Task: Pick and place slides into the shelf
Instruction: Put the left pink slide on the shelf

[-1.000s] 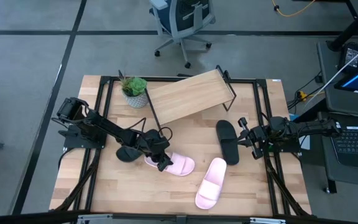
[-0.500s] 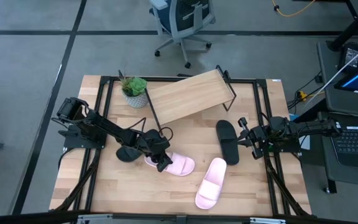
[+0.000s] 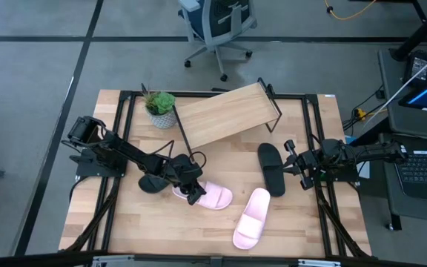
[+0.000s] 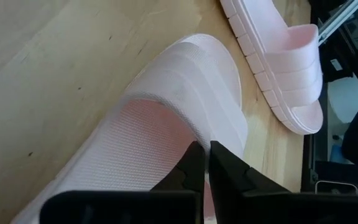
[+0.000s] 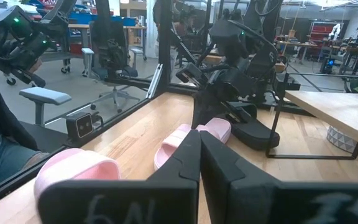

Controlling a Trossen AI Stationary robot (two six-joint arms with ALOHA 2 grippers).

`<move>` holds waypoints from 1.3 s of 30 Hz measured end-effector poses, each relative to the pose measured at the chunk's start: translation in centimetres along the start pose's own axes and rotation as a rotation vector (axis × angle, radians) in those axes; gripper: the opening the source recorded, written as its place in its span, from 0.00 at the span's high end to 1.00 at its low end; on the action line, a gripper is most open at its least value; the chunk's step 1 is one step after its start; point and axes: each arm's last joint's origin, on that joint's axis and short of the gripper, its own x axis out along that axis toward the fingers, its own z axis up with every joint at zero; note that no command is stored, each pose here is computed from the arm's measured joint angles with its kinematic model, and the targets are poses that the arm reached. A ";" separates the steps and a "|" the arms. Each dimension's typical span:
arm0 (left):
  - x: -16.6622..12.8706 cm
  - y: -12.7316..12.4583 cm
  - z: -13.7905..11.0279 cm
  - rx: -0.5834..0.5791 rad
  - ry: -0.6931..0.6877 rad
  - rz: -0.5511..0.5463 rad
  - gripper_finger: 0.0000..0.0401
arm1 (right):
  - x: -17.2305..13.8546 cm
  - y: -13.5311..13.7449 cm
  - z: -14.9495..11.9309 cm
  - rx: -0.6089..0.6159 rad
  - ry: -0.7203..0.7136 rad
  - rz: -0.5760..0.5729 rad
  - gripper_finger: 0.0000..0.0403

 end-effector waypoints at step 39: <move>-7.3 -12.2 8.9 0.343 0.109 -0.042 1.00 | 0.0 0.0 0.0 -0.001 -0.001 0.000 0.98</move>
